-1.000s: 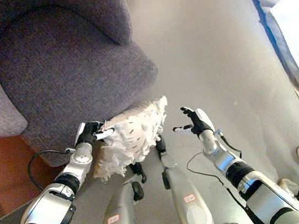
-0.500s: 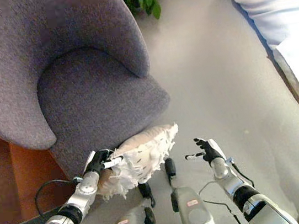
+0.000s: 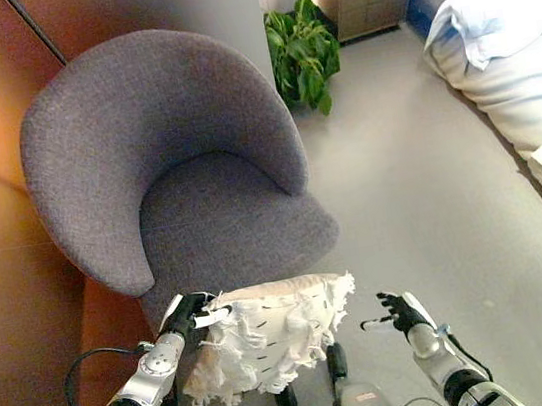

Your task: Pick up the pillow and put it on the sofa.

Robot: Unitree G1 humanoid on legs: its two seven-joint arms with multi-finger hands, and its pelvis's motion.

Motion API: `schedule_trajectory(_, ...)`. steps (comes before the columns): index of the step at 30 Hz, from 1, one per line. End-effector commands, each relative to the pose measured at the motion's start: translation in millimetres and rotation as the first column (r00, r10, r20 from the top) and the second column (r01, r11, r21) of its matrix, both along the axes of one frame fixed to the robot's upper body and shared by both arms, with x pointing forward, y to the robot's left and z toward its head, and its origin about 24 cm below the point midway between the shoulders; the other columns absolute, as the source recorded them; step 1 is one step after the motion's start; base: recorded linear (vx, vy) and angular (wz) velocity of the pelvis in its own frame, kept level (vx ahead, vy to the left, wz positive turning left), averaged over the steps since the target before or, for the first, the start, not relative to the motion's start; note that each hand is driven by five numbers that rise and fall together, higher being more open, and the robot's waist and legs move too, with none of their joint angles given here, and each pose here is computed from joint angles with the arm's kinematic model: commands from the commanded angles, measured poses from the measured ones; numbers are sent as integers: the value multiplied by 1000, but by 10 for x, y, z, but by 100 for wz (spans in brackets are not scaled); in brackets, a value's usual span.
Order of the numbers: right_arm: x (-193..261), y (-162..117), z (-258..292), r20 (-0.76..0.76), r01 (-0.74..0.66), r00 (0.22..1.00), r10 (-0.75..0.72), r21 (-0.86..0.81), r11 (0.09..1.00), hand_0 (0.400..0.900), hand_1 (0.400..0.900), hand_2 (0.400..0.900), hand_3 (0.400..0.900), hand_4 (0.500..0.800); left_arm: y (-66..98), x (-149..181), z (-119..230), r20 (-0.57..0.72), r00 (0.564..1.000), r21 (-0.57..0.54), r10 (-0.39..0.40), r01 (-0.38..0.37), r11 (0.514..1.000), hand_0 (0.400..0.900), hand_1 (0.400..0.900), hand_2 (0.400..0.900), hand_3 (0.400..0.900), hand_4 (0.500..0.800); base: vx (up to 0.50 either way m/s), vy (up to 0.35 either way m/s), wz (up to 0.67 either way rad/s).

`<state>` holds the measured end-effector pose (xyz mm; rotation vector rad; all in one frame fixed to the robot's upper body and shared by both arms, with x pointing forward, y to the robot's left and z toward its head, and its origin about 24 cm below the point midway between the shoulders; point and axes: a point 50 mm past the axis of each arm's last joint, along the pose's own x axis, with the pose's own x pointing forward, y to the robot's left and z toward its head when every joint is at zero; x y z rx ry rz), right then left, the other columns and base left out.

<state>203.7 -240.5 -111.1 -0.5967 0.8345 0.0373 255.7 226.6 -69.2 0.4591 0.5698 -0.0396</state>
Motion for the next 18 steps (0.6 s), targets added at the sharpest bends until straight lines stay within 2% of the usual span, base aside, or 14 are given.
schedule_trajectory(1,-215,-150,-90,-81,-3,997,-1,-48,999,900,900,900,900,800,206,596,888,354,934,54,-50,33,998,400,400,400,400,500,33,9,13)
schedule_trajectory(12,-351,-267,-139,-162,33,986,-43,-61,998,900,900,900,900,800,380,892,1799,500,852,157,-154,85,984,400,400,400,400,500,17,-3,11)
schedule_trajectory(18,-341,-294,-129,-178,26,983,-37,-61,998,900,900,900,900,800,522,993,2217,536,830,191,-154,58,980,400,400,400,400,500,0,-6,4)
